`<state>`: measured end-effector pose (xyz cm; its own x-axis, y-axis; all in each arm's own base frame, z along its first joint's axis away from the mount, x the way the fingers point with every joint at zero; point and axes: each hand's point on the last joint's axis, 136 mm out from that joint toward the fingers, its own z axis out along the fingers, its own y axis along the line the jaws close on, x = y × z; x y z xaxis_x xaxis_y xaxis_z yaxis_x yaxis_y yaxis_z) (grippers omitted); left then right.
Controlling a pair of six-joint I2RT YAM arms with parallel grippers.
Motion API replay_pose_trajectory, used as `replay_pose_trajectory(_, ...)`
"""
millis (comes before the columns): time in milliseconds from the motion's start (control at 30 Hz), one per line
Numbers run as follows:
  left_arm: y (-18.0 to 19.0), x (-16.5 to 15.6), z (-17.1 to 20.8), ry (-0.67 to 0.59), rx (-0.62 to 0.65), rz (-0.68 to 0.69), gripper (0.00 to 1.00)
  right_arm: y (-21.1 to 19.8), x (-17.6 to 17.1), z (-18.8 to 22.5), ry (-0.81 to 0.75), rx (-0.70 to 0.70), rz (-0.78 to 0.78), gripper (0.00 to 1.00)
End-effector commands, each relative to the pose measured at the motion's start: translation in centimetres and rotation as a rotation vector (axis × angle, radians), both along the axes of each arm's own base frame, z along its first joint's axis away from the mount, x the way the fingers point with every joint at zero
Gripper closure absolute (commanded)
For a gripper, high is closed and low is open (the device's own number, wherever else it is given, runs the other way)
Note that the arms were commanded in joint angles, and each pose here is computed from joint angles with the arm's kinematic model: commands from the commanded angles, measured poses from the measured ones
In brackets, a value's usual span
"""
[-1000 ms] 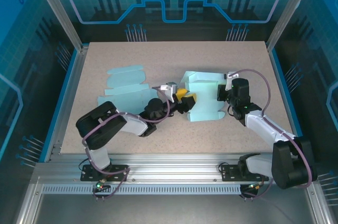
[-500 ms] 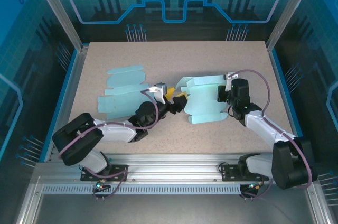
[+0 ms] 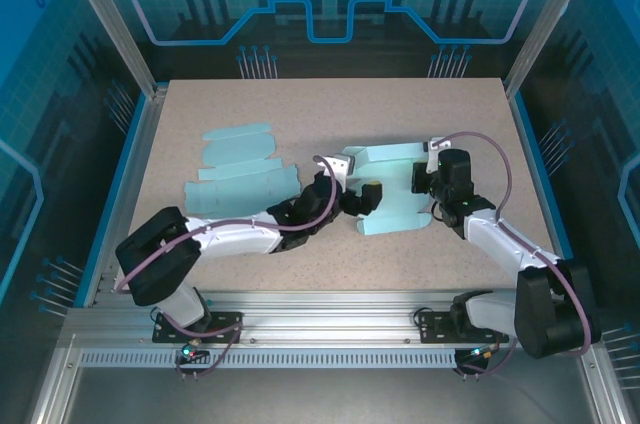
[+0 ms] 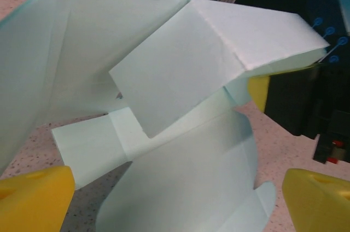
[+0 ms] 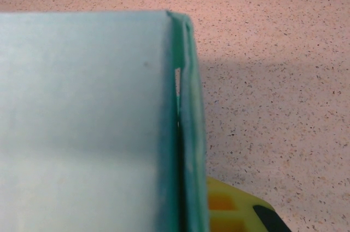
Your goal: Fold the paper box
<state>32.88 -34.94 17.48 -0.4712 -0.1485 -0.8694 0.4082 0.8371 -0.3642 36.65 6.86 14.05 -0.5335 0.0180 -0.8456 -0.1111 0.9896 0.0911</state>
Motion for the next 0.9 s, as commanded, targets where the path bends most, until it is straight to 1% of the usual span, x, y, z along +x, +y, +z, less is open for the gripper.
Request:
replay_pose_trajectory(0,0.0,0.4,-0.9,0.009,0.041,0.02,0.01,0.0,0.0,0.2,-0.01,-0.008,0.001,1.0)
replay_pose_trajectory(133,-1.0,1.2,-0.5,-0.019,0.053,0.012,0.01,0.0,0.0,0.1,-0.007,-0.007,0.001,1.0)
replay_pose_trajectory(300,-1.8,2.1,-1.0,0.014,0.06,0.019,0.01,0.0,-0.1,0.2,-0.011,-0.007,0.001,1.0)
replay_pose_trajectory(433,-1.4,2.8,-1.6,0.052,0.057,0.046,0.01,0.0,-0.1,0.2,-0.012,-0.006,0.0,1.0)
replay_pose_trajectory(600,-1.0,3.4,-1.0,0.046,0.047,0.064,0.01,0.0,-0.1,0.2,-0.012,-0.006,0.001,1.0)
replay_pose_trajectory(800,-0.1,2.6,-0.3,0.055,0.026,0.077,0.01,0.0,-0.1,0.2,-0.012,-0.006,0.0,1.0)
replay_pose_trajectory(867,0.6,2.3,-0.3,0.074,0.033,0.106,0.01,0.0,0.0,0.3,-0.014,-0.006,-0.001,1.0)
